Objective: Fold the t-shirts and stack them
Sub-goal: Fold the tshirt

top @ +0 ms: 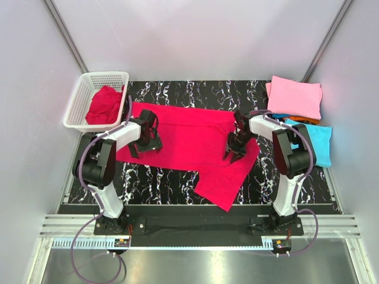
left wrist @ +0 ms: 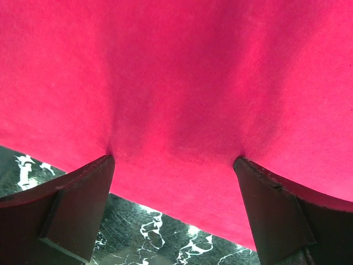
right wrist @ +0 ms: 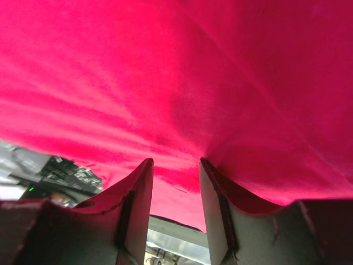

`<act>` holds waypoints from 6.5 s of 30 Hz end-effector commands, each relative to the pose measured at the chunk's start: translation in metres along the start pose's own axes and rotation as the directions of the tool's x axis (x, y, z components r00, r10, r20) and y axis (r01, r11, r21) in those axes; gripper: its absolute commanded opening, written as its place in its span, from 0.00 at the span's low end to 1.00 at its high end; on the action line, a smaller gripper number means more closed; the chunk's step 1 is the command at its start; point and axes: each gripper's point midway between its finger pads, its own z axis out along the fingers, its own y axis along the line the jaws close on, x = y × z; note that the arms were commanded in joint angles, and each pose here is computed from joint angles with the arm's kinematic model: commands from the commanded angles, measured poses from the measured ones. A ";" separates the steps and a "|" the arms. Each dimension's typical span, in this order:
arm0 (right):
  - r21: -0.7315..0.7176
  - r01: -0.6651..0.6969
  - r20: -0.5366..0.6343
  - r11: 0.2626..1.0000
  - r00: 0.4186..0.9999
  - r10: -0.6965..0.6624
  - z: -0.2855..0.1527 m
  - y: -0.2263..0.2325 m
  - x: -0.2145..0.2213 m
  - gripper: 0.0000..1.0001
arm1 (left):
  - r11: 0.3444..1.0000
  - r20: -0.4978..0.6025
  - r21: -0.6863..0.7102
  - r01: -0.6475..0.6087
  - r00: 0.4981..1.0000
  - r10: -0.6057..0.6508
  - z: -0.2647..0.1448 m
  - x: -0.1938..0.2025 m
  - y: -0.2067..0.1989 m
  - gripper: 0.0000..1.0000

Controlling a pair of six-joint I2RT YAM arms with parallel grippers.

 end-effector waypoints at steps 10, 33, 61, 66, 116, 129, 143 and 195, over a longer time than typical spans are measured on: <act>0.402 0.009 -0.077 0.916 0.997 0.024 -0.002 -0.079 -0.006 0.46 | 0.995 -0.028 -0.074 -0.063 0.998 0.061 -0.014 0.039 0.020 0.99; 0.348 -0.044 0.257 0.936 0.965 -0.051 -0.114 -0.042 -0.065 0.52 | 0.997 0.098 0.060 -0.048 0.994 0.042 -0.084 0.013 0.004 0.99; 0.212 -0.233 0.326 0.949 0.932 0.156 -0.096 -0.094 -0.102 0.45 | 0.896 0.053 0.418 -0.151 0.989 0.141 -0.101 -0.031 -0.110 0.99; 0.228 -0.271 0.321 0.935 0.928 0.190 -0.091 -0.106 -0.101 0.43 | 0.898 0.046 0.410 -0.158 0.987 0.153 -0.096 -0.029 -0.109 0.99; -0.102 -0.168 0.417 0.981 0.888 0.195 -0.139 -0.040 -0.174 0.00 | 0.773 0.044 0.604 -0.192 0.977 0.208 -0.108 -0.043 -0.167 0.99; -0.108 -0.152 0.483 0.982 0.856 0.185 -0.104 -0.046 -0.248 0.00 | 0.697 0.044 0.680 -0.227 0.962 0.271 -0.110 -0.027 -0.205 0.99; -0.019 -0.126 0.745 0.992 0.660 0.098 -0.191 -0.046 -0.286 0.34 | 0.708 0.045 0.656 -0.259 0.951 0.307 -0.100 -0.015 -0.196 0.99; -0.087 -0.251 0.342 0.964 0.901 0.265 -0.046 -0.068 -0.144 0.26 | 0.741 0.032 0.627 -0.241 0.958 0.284 -0.092 -0.011 -0.188 0.99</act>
